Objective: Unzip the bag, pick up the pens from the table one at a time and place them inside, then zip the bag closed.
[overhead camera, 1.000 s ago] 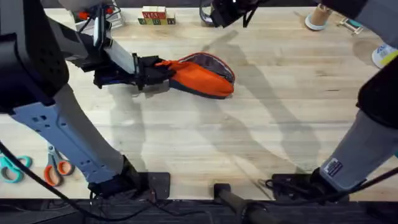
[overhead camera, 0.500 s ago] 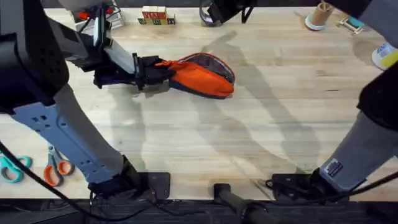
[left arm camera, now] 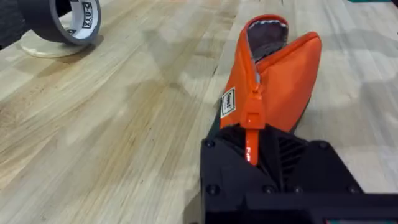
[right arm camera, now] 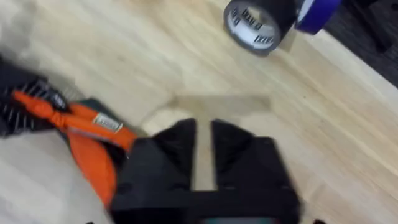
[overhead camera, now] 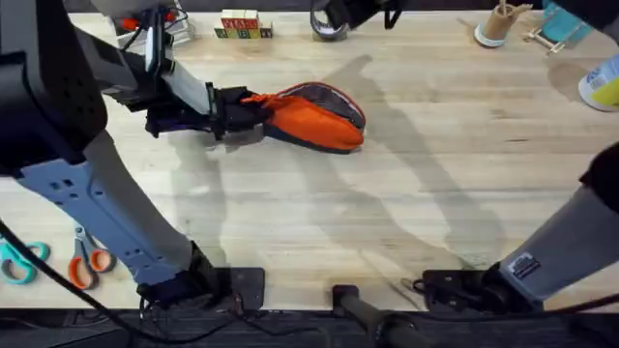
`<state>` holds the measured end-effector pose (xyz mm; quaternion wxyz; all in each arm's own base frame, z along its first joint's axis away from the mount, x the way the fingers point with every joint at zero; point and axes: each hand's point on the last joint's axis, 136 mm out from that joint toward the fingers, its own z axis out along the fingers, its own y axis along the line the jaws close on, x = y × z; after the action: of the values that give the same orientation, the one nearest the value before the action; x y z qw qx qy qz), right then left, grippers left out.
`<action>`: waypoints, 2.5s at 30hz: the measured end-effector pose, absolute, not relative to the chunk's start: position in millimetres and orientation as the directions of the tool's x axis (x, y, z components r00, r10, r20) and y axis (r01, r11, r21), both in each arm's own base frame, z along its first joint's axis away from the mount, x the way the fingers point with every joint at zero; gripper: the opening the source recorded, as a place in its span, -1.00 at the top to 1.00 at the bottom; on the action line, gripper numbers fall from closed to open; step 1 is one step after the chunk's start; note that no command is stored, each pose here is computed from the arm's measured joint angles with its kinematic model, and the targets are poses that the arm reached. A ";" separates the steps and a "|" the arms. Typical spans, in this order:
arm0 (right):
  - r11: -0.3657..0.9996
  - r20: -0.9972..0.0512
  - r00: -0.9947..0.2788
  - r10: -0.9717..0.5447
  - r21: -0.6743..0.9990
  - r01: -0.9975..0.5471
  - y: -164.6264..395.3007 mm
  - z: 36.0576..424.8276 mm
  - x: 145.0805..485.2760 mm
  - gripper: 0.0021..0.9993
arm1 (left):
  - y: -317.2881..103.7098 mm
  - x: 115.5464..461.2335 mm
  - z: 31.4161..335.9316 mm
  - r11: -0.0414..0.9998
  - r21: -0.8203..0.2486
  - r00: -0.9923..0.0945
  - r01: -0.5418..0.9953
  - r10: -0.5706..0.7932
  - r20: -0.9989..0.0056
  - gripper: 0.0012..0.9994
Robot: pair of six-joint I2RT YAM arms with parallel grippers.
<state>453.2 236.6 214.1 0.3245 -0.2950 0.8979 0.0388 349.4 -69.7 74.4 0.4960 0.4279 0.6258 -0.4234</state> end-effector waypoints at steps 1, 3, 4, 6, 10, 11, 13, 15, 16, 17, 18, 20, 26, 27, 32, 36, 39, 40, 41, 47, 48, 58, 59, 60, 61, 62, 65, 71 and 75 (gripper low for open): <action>0.819 -0.595 -0.619 -0.513 -0.122 -0.561 237.0 213.5 448.7 0.52 | -69.7 349.4 74.4 0.275 -0.106 -0.142 0.956 0.115 -0.983 0.92; 0.811 -0.581 -0.623 -0.525 -0.120 -0.572 238.5 213.8 441.0 -0.04 | -69.7 349.4 74.4 0.275 -0.106 -0.142 0.956 0.115 -0.983 0.92; 0.808 -0.574 -0.624 -0.531 -0.120 -0.577 239.4 214.1 437.1 -0.32 | -69.7 349.4 74.4 0.275 -0.106 -0.142 0.956 0.116 -0.983 0.92; 0.799 -0.561 -0.623 -0.544 -0.119 -0.590 242.1 215.1 428.8 -0.89 | -69.7 349.4 74.4 0.275 -0.106 -0.142 0.956 0.116 -0.983 0.92; 0.777 -0.542 -0.615 -0.572 -0.118 -0.619 250.8 216.6 413.5 -0.99 | -69.7 349.4 74.4 0.275 -0.106 -0.142 0.956 0.115 -0.983 0.92; 0.770 -0.537 -0.612 -0.580 -0.117 -0.627 254.0 216.1 409.8 -0.99 | -69.7 349.4 74.4 0.275 -0.106 -0.142 0.956 0.115 -0.983 0.92; 0.758 -0.528 -0.606 -0.595 -0.117 -0.642 260.3 214.7 403.2 -0.99 | -69.7 349.4 74.4 0.275 -0.106 -0.142 0.956 0.115 -0.983 0.92; 0.743 -0.520 -0.597 -0.611 -0.118 -0.658 267.8 213.5 395.8 -1.00 | -69.7 349.4 74.4 0.275 -0.106 -0.142 0.956 0.115 -0.983 0.92; 0.735 -0.517 -0.590 -0.620 -0.117 -0.668 272.5 213.0 391.9 -1.00 | -69.7 349.4 74.4 0.275 -0.106 -0.142 0.956 0.115 -0.983 0.92; 0.726 -0.515 -0.584 -0.628 -0.117 -0.678 277.1 212.7 388.1 -1.00 | -69.7 349.4 74.4 0.275 -0.106 -0.142 0.956 0.115 -0.983 0.92; 0.718 -0.514 -0.577 -0.635 -0.117 -0.686 281.4 212.5 384.7 -1.00 | -69.7 349.4 74.4 0.275 -0.106 -0.142 0.955 0.115 -0.983 0.92; 0.701 -0.515 -0.561 -0.649 -0.117 -0.703 290.7 212.6 377.8 -1.00 | -69.7 349.4 74.4 0.275 -0.106 -0.142 0.956 0.115 -0.983 0.92; 0.664 -0.514 -0.527 -0.677 -0.118 -0.739 309.3 212.6 362.5 -1.00 | -69.7 349.4 74.4 0.275 -0.106 -0.142 0.956 0.115 -0.983 0.92; 0.660 -0.514 -0.523 -0.680 -0.118 -0.742 311.3 212.5 360.8 -1.00 | -69.7 349.4 74.4 0.275 -0.106 -0.142 0.956 0.115 -0.983 0.92; 0.647 -0.514 -0.511 -0.689 -0.118 -0.754 317.4 212.6 355.4 -1.00 | -69.7 349.4 74.4 0.275 -0.106 -0.142 0.956 0.115 -0.983 0.92; 0.643 -0.514 -0.507 -0.692 -0.119 -0.757 318.5 212.6 354.4 -0.99 | -69.7 349.3 74.3 0.275 -0.106 -0.142 0.955 0.115 -0.983 0.92; 0.643 -0.514 -0.507 -0.692 -0.119 -0.757 318.5 212.6 354.4 -0.99 | -69.7 349.4 74.4 0.275 -0.106 -0.142 0.956 0.115 -0.983 0.92; 0.643 -0.514 -0.507 -0.692 -0.119 -0.757 318.5 212.5 354.4 -1.00 | -69.7 349.4 74.4 0.275 -0.106 -0.142 0.956 0.115 -0.983 0.92; 0.643 -0.514 -0.507 -0.692 -0.119 -0.757 318.5 212.6 354.4 -1.00 | -69.7 349.4 74.4 0.275 -0.106 -0.142 0.956 0.115 -0.983 0.92; 0.619 -0.512 -0.483 -0.710 -0.127 -0.775 323.9 212.5 349.5 -1.00 | -69.7 349.4 74.4 0.275 -0.106 -0.142 0.956 0.115 -0.983 0.92; 0.607 -0.510 -0.471 -0.719 -0.133 -0.783 325.6 212.6 347.8 -1.00 | -69.7 349.4 74.4 0.275 -0.106 -0.142 0.956 0.115 -0.983 0.92; 0.481 -0.514 -0.361 -0.778 -0.119 -0.869 343.5 212.2 330.6 -0.99 | -69.7 349.4 74.4 0.275 -0.106 -0.142 0.956 0.115 -0.983 0.92; 0.471 -0.515 -0.352 -0.781 -0.116 -0.875 344.7 212.1 329.5 -0.99 | -69.7 349.4 74.4 0.275 -0.106 -0.142 0.956 0.115 -0.983 0.92; 0.457 -0.515 -0.341 -0.786 -0.112 -0.883 346.2 211.4 328.2 -1.00 | -69.7 349.4 74.4 0.275 -0.106 -0.142 0.956 0.115 -0.983 0.92; 0.441 -0.515 -0.330 -0.791 -0.107 -0.891 348.2 210.1 326.9 -0.99 | -69.7 349.4 74.4 0.275 -0.106 -0.142 0.956 0.115 -0.983 0.92; 0.426 -0.513 -0.319 -0.797 -0.102 -0.899 349.9 207.8 325.9 -1.00 | -69.7 349.4 74.4 0.275 -0.106 -0.142 0.956 0.115 -0.983 0.92; 0.385 -0.502 -0.292 -0.814 -0.089 -0.919 355.7 197.5 324.5 -0.99 | -69.7 349.4 74.4 0.275 -0.106 -0.142 0.955 0.115 -0.983 0.92; 0.325 -0.498 -0.236 -0.834 -0.099 -0.941 370.9 173.2 334.1 -1.00 | -69.7 349.4 74.4 0.275 -0.106 -0.142 0.956 0.115 -0.983 0.92; 0.299 -0.526 -0.210 -0.824 -0.089 -0.950 381.9 168.7 337.2 -1.00 | -69.7 349.4 74.5 0.275 -0.106 -0.142 0.956 0.116 -0.983 0.92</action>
<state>337.2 381.9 168.7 0.2467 -0.5779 0.7674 0.1275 349.4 -69.7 74.5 0.4960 0.4279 0.6258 -0.4234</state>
